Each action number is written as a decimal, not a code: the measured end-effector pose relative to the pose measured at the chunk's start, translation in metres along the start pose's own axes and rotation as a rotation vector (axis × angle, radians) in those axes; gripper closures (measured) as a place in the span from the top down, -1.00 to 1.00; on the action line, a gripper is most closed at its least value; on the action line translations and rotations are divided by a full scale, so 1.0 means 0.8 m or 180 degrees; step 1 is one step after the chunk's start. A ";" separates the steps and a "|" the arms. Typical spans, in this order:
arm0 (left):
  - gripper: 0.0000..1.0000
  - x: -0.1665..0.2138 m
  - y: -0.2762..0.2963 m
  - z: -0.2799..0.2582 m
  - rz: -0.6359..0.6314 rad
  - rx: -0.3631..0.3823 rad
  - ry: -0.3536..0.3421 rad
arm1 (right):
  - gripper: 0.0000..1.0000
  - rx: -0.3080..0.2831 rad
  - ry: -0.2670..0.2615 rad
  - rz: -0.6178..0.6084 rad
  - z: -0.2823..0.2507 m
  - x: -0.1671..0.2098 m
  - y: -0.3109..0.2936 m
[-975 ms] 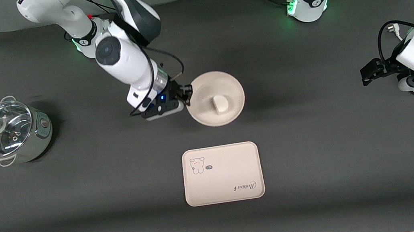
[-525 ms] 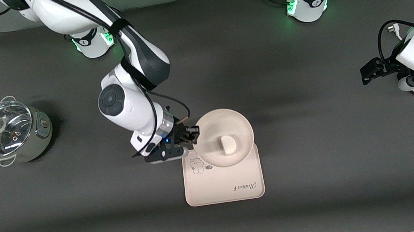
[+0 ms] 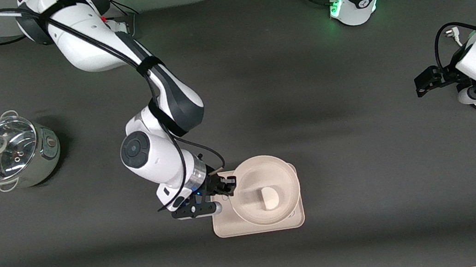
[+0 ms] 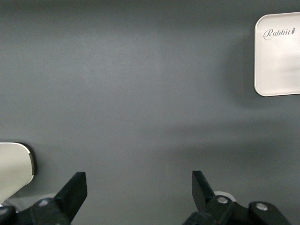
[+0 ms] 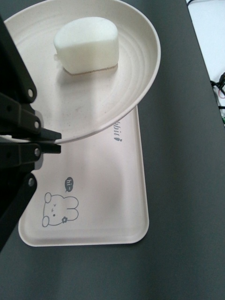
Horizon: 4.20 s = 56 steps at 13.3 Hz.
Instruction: Place bun in plate and plate on tray
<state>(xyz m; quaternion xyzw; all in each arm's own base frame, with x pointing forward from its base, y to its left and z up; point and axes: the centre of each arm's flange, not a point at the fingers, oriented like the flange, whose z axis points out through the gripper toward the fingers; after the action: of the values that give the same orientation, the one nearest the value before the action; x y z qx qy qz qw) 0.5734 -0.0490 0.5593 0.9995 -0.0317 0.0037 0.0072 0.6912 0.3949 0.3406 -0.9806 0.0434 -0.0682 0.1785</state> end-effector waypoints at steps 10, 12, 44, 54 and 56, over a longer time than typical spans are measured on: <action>1.00 0.000 0.001 0.000 0.0001 -0.0001 0.0002 | -0.91 -0.0187 -0.0350 0.0260 0.162 -0.019 0.078; 1.00 -0.002 0.001 -0.001 -0.0005 0.0000 -0.0036 | -0.91 -0.0194 -0.0379 0.0272 0.170 -0.023 0.081; 1.00 -0.083 0.074 -0.104 -0.0492 0.0336 -0.0878 | 1.00 -0.1163 -0.0400 -0.0158 -0.517 -0.048 0.375; 1.00 -0.055 0.072 -0.119 -0.0306 0.0528 -0.0420 | 1.00 -0.1170 -0.0457 -0.0146 -0.515 -0.050 0.377; 1.00 -0.042 0.029 -0.109 -0.0321 0.0411 -0.0461 | 1.00 -0.1171 -0.0485 -0.0141 -0.514 -0.051 0.377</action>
<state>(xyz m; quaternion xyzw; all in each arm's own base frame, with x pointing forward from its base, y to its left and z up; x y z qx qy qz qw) 0.5375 -0.0691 0.6466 0.9958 0.0185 -0.0669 -0.0593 0.5709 -0.0235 0.6099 -0.9997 0.0199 0.0113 -0.0024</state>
